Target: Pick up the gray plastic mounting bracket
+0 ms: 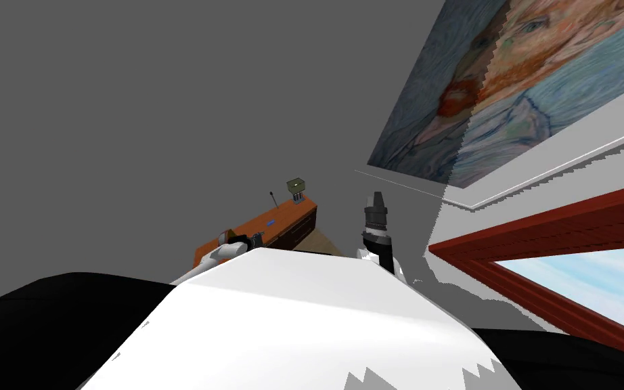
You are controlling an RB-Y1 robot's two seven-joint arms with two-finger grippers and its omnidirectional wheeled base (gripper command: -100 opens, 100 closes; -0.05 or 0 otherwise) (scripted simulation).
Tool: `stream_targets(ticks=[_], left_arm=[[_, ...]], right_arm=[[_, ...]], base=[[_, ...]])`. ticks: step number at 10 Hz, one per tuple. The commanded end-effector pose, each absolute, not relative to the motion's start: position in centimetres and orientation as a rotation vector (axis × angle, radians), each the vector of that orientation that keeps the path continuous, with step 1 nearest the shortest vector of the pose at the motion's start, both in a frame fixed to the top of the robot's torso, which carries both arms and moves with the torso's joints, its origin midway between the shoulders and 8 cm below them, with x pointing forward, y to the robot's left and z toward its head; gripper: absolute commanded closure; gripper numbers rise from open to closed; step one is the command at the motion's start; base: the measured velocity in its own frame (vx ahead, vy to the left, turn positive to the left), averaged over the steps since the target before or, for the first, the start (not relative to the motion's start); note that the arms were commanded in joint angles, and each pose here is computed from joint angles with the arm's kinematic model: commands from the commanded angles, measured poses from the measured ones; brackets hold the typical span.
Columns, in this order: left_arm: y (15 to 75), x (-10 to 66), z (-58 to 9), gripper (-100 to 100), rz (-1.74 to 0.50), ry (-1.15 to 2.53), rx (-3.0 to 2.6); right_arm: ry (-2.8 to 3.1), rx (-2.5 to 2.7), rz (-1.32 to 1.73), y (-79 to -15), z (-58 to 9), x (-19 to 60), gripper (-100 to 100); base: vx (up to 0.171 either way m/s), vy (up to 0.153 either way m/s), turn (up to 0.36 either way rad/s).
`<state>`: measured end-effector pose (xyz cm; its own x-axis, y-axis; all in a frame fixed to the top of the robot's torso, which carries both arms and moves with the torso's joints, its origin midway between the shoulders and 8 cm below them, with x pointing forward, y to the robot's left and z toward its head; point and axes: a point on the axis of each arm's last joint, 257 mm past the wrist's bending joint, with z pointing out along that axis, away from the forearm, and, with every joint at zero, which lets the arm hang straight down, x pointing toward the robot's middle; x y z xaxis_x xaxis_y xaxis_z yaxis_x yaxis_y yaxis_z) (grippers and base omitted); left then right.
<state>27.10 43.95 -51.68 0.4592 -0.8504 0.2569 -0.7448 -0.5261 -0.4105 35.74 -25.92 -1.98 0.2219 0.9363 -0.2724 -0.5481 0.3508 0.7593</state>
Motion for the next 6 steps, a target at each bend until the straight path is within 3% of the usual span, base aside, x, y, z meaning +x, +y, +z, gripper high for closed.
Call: stream_targets(ticks=[1, 6], left_arm=[[45.6, 25.7, -52.5, -100, -0.567, 1.346, -2.532], [50.7, 21.1, -53.8, -100, -0.339, 1.218, -2.677]], right_arm=[[0.806, 0.581, 1.109, -25.9, -2.0, 35.7, 0], [0.806, 0.581, 1.109, -25.9, -2.0, 35.7, 0]], base=[[0.016, 0.047, -0.239], [0.011, 0.05, -0.235]])
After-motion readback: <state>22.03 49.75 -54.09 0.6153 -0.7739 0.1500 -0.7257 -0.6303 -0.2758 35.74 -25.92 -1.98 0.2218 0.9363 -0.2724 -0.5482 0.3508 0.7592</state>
